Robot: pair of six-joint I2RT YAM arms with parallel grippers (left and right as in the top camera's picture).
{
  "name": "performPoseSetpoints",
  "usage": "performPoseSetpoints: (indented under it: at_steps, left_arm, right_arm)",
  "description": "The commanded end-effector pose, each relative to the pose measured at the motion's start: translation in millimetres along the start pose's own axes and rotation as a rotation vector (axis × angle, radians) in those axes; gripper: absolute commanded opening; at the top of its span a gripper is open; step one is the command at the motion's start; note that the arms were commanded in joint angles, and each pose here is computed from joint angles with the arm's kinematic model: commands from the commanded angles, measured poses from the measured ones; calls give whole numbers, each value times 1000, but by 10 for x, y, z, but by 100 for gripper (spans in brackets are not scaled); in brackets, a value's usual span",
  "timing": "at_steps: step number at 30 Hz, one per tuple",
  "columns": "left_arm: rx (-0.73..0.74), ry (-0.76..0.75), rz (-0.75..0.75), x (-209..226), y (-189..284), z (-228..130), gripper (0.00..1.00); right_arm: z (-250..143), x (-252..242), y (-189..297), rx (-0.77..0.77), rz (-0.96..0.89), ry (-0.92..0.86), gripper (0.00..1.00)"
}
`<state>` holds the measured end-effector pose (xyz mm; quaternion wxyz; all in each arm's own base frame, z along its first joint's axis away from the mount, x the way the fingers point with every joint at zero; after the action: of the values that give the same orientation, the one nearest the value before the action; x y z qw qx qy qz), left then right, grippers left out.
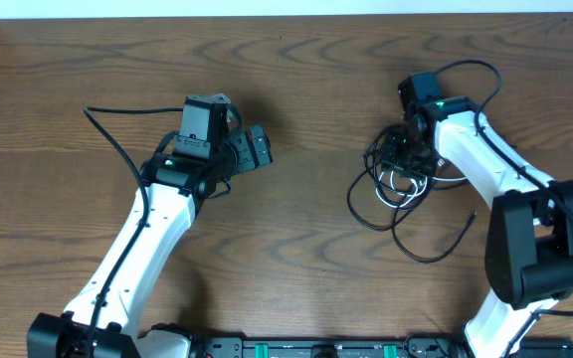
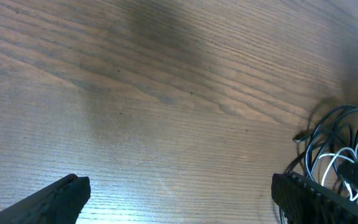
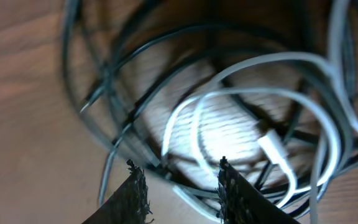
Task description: Untangle cables
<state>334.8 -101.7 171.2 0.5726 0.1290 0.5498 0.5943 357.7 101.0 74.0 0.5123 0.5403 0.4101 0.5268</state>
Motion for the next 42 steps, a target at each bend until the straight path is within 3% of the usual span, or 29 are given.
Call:
performPoseSetpoints:
  at_steps: [1, 11, 20, 24, 29, 34, 36, 37, 38, 42]
  left_arm:
    - [-16, 1, 2, 9, 32, 29, 100]
    - [-16, 1, 2, 9, 32, 29, 100]
    - [-16, 1, 2, 8, 32, 28, 100]
    - [-16, 1, 2, 9, 32, 29, 100]
    - [-16, 1, 2, 9, 32, 29, 100]
    - [-16, 1, 2, 9, 32, 29, 100]
    - [-16, 1, 2, 9, 32, 29, 100]
    - [-16, 1, 2, 8, 32, 28, 100]
    - [-16, 1, 2, 9, 32, 29, 100]
    - [-16, 1, 2, 9, 32, 29, 100]
  right_arm:
    - [53, -110, -82, -35, -84, -123, 35]
    - [25, -122, -407, 14, -102, -291, 26]
    - [-49, -38, -618, 48, -117, -299, 29]
    - [-77, -57, -700, 64, -131, -356, 38]
    - [-86, -57, -717, 69, -132, -384, 38]
    - [-86, -72, -717, 67, -143, -338, 25]
    - [-99, -90, -721, 67, -163, -325, 17]
    - [-108, -88, -720, 68, -167, -322, 4]
    - [-118, -79, -722, 72, -168, -319, 1]
    - [-73, 37, -736, 63, -107, -218, 1]
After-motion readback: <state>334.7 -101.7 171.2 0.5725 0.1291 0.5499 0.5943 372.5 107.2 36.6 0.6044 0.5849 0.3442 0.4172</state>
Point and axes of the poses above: each gripper's point midway between its finger pads, its own y axis back along the fingers, its own x axis along the line the jaws close on, z = x × y, the point moved 4 cm from there along y, back along the fingers, and after that the axes turned 14 degrees about y, right-handed, at the moved point
